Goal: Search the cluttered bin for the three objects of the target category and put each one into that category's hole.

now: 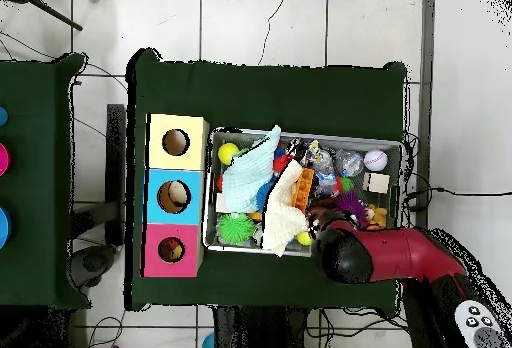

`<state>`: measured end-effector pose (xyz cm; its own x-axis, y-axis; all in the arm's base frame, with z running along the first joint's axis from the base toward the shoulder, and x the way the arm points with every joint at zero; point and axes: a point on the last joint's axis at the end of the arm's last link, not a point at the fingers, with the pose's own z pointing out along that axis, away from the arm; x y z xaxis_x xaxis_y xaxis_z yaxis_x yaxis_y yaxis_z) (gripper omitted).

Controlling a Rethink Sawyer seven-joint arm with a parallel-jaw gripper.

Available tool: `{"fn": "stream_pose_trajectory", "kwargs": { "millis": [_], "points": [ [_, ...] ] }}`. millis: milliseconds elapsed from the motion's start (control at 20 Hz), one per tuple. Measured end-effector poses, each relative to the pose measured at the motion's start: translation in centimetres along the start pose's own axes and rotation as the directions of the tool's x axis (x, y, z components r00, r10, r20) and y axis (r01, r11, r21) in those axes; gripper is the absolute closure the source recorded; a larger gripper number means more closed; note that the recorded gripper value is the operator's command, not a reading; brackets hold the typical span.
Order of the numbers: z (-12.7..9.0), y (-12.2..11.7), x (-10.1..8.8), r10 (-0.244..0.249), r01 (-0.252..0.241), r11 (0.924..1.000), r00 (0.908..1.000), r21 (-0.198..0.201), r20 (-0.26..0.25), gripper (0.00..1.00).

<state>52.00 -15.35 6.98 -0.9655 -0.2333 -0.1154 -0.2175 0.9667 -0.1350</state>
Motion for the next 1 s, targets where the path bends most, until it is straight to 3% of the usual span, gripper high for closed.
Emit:
{"fn": "stream_pose_trajectory", "kwargs": {
  "millis": [350,550,1000],
  "points": [
    [0.2,-2.7,0.3,-0.047,0.046,0.9971,0.9988,0.060,0.016,0.00],
    [0.3,-3.9,0.5,-0.046,0.044,0.9963,0.9987,0.074,0.022,0.00],
    [0.8,-10.0,0.9,-0.043,0.034,0.9901,0.9969,0.136,0.065,0.00]
  ]
}}
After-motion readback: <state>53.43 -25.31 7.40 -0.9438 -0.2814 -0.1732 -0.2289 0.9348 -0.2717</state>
